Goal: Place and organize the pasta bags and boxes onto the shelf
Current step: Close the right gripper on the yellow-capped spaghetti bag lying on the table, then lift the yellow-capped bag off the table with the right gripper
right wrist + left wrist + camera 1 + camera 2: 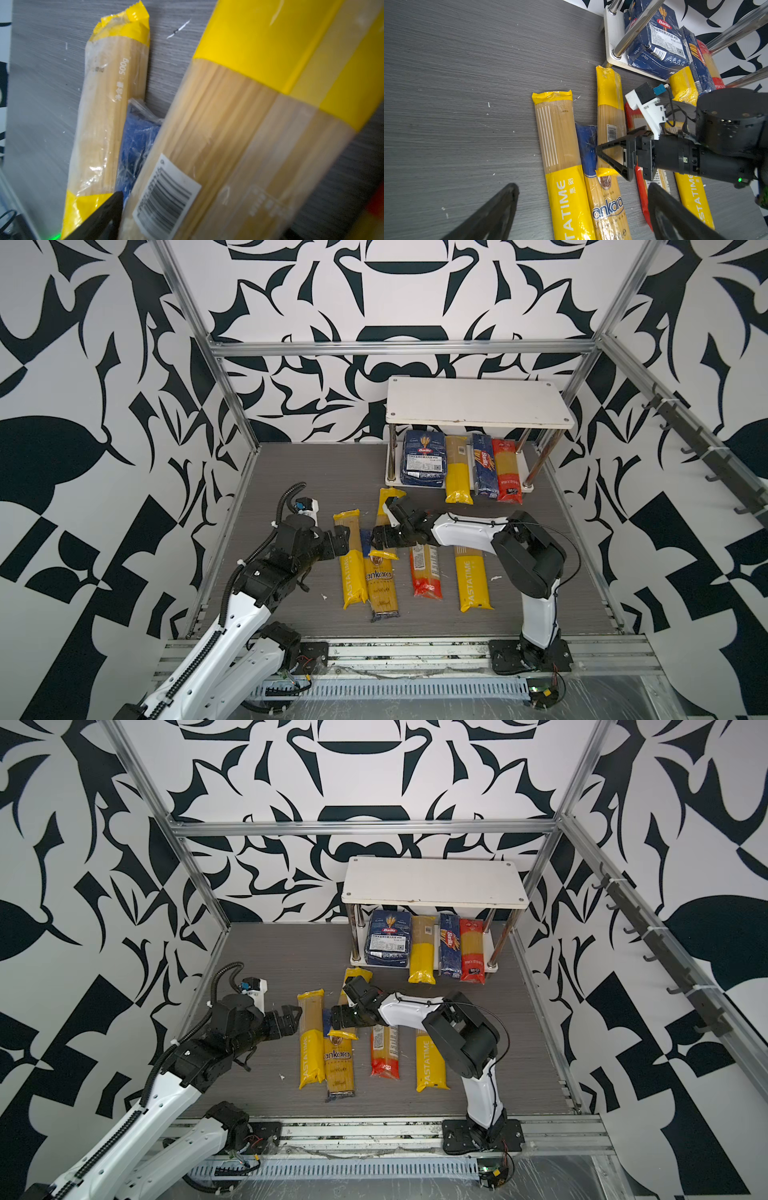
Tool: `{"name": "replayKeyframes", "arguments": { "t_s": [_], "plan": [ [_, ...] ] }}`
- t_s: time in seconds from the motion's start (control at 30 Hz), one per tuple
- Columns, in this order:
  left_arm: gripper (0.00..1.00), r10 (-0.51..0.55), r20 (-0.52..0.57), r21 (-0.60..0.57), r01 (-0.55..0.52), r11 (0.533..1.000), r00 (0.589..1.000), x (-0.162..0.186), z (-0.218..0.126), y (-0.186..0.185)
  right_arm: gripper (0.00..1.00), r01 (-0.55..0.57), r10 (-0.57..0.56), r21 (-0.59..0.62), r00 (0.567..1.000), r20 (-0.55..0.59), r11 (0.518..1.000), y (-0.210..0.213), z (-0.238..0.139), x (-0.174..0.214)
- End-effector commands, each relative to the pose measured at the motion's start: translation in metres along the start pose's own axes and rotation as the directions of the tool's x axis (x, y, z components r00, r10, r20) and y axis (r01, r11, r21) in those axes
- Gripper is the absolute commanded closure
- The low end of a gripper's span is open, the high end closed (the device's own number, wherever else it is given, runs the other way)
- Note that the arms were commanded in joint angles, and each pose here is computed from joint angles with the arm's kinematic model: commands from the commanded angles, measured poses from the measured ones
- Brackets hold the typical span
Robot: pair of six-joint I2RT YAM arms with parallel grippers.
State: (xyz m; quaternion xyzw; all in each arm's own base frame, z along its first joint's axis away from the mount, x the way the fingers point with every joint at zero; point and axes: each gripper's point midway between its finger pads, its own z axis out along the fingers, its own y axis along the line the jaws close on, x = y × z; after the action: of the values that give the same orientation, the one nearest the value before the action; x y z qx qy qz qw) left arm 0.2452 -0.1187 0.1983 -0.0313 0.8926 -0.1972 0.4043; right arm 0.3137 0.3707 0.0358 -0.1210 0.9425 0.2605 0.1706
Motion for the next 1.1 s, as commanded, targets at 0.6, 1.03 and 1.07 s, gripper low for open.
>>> {"name": "replayKeyframes", "arguments": {
  "t_s": [0.6, 1.03, 1.07],
  "plan": [
    [0.01, -0.018, -0.013, -0.046, 0.017, 0.999, 1.000, 0.001, -0.010, 0.008, 0.58, -0.137, 0.133, -0.013, 0.975, -0.177, 0.990, -0.062, 0.020, 0.076],
    [0.01, -0.027, 0.020, -0.048, 0.028, 0.998, 0.999, -0.007, -0.019, 0.008, 0.70, -0.125, 0.110, -0.119, 0.986, -0.124, 0.985, -0.034, -0.036, 0.077],
    [0.01, -0.027, 0.017, -0.047, 0.028, 0.999, 0.999, -0.007, -0.020, 0.007, 0.70, -0.124, 0.108, -0.131, 0.987, -0.120, 0.984, -0.031, -0.041, 0.076]
  ]
}}
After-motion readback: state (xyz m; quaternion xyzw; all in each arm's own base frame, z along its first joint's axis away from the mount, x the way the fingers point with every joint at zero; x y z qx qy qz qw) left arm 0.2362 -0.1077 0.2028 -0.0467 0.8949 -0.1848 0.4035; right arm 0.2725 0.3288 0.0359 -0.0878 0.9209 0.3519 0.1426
